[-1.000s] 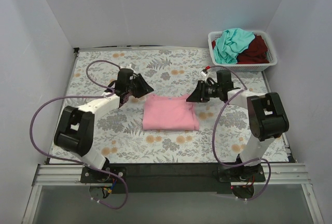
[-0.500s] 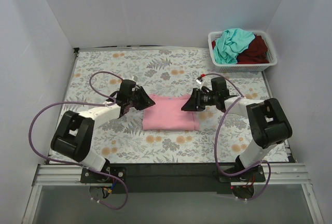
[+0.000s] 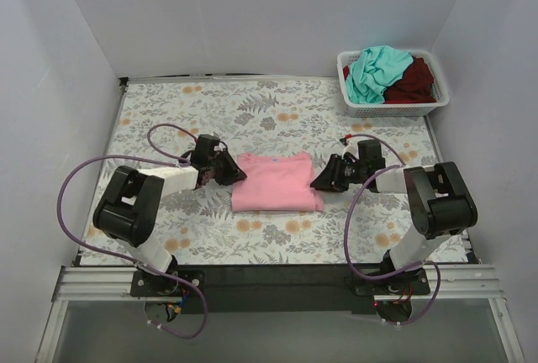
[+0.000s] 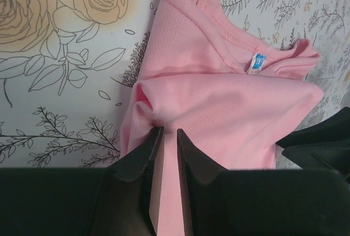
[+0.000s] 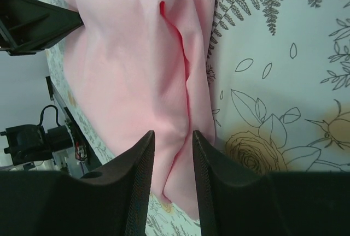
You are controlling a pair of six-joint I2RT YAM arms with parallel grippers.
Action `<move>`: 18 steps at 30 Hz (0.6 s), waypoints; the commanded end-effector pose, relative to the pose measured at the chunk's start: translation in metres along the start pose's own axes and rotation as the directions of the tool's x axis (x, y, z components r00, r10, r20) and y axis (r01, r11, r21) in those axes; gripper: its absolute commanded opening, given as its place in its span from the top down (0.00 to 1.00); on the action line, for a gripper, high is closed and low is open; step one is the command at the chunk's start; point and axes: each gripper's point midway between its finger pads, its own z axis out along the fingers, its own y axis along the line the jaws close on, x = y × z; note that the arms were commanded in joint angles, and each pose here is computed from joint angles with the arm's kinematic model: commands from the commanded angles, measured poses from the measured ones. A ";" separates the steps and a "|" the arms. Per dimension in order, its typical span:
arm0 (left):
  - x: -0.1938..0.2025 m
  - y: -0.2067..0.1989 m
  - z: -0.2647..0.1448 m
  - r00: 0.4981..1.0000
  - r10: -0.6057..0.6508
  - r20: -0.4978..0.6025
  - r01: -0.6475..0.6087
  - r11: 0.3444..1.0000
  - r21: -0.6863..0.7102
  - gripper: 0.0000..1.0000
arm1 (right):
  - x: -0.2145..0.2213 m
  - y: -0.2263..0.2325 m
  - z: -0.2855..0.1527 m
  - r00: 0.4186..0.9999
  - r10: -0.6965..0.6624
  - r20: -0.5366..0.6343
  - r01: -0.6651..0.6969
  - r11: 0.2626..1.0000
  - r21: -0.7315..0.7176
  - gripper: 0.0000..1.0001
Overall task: Fold and stack the t-shirts
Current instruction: Fold the tshirt
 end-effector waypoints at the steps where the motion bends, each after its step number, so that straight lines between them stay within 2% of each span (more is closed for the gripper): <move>1: -0.009 -0.014 -0.019 1.000 0.013 0.019 -0.013 0.999 0.030 0.84 | -0.009 0.021 -0.014 0.997 -0.063 0.035 0.065 0.996 -0.067 0.59; 6: -0.014 -0.050 -0.053 0.998 0.044 0.040 -0.049 0.990 0.131 0.77 | -0.010 0.068 -0.028 0.987 -0.146 0.060 0.155 0.973 -0.173 0.59; 11: 0.013 -0.064 -0.075 0.998 0.066 0.013 -0.067 0.977 0.201 0.76 | 0.022 0.097 -0.020 0.973 -0.230 -0.001 0.221 0.938 -0.267 0.58; 13: 0.034 -0.048 -0.071 0.998 0.057 -0.032 -0.051 0.983 0.174 0.75 | 0.028 0.099 -0.013 0.969 -0.248 0.000 0.237 0.927 -0.290 0.58; 16: 0.058 -0.019 -0.063 0.996 0.011 -0.087 0.000 0.992 0.129 0.78 | 0.042 0.088 -0.003 0.978 -0.205 -0.026 0.188 0.933 -0.309 0.58; 18: 0.064 0.003 -0.056 0.997 -0.028 -0.076 0.034 0.996 0.078 0.80 | 0.052 0.068 0.006 0.985 -0.160 -0.066 0.136 0.952 -0.275 0.58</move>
